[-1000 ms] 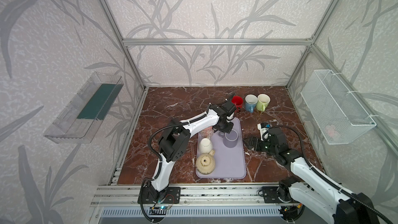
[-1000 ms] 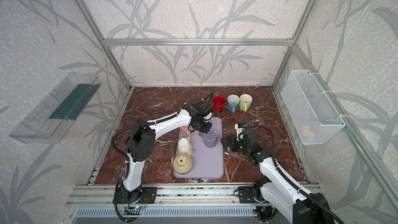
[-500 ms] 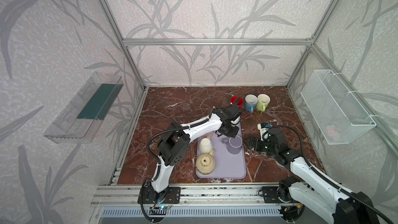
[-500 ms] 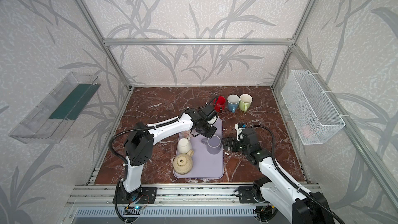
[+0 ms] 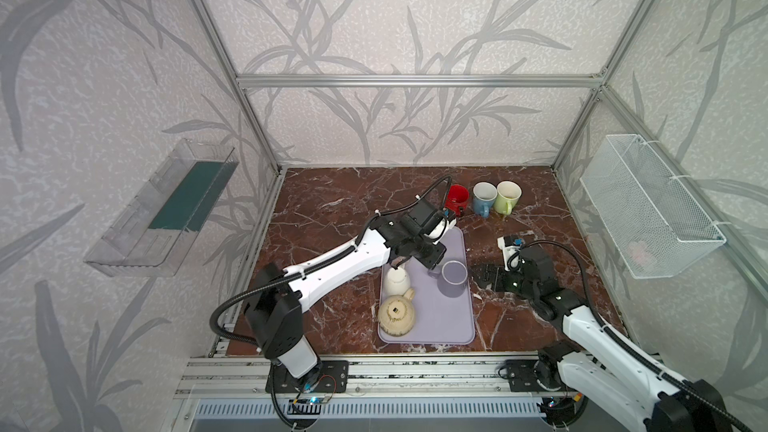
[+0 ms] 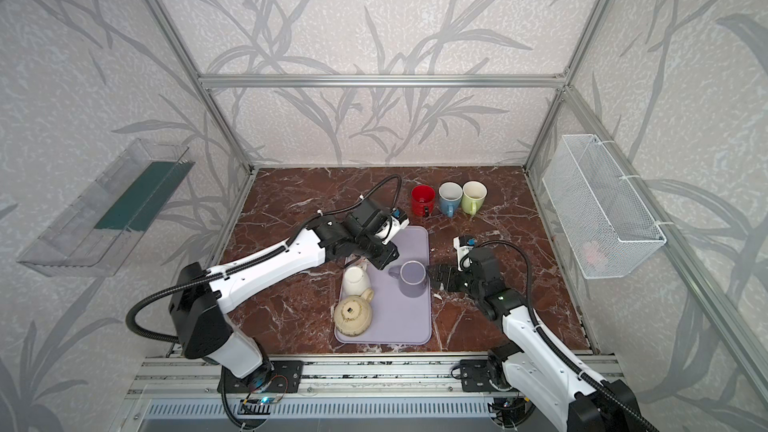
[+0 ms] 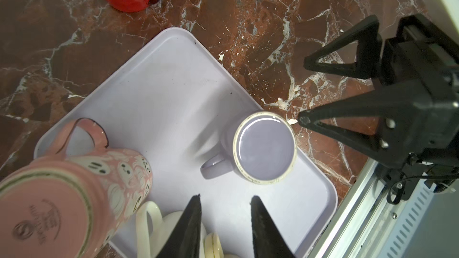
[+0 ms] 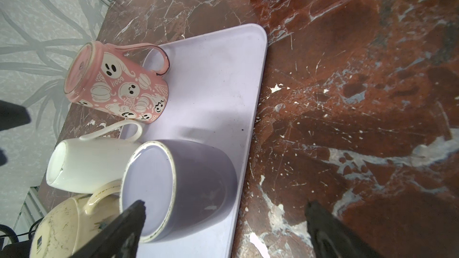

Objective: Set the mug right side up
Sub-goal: 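Lower the left gripper onto the lavender mug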

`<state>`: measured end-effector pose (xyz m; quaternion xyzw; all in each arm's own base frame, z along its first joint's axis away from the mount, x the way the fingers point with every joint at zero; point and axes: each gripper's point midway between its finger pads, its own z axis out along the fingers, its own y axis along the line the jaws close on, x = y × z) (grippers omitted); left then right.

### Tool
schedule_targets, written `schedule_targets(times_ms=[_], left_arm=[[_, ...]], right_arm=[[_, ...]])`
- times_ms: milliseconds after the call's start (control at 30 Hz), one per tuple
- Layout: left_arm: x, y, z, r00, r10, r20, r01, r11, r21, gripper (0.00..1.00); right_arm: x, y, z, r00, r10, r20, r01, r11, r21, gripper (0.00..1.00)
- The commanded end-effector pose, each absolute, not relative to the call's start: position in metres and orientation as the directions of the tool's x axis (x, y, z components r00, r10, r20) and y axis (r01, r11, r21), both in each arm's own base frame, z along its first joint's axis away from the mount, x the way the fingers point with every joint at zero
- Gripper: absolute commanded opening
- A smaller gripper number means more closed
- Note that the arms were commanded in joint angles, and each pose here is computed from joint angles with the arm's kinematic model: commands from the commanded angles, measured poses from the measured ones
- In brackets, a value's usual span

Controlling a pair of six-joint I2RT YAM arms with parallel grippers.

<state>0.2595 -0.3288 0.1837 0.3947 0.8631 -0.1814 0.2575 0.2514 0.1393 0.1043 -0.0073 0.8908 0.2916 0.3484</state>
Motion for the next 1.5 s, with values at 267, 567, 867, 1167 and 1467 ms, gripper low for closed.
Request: schedule_targets(times_ms=[267,567,867,1167,1467], left_arm=[[0.254,-0.303,0.151,-0.201,0.773,-0.602,0.936,0.333,0.115,0.42],[0.244,-0.313,0.127,-0.09,0.844,-0.528,0.987,0.145,0.063,0.51],[0.236,-0.322,0.11,-0.029,0.886,-0.463,0.999,0.018,-0.028,0.51],[0.242,-0.328,0.092,-0.009,0.908,-0.419,0.998,-0.02,-0.065,0.49],[0.253,-0.343,0.085,0.028,0.893,-0.45,0.998,-0.051,-0.038,0.49]], right_arm=[[0.246,0.145,0.11,-0.734,0.183,-0.654,-0.273,0.803,0.53,0.99],[0.246,0.146,0.107,-0.732,0.183,-0.656,-0.277,0.8,0.532,0.99],[0.247,0.145,0.106,-0.723,0.185,-0.666,-0.28,0.802,0.527,0.99],[0.248,0.144,0.104,-0.721,0.188,-0.667,-0.278,0.803,0.527,0.99],[0.25,0.145,0.102,-0.722,0.186,-0.667,-0.279,0.804,0.526,0.99]])
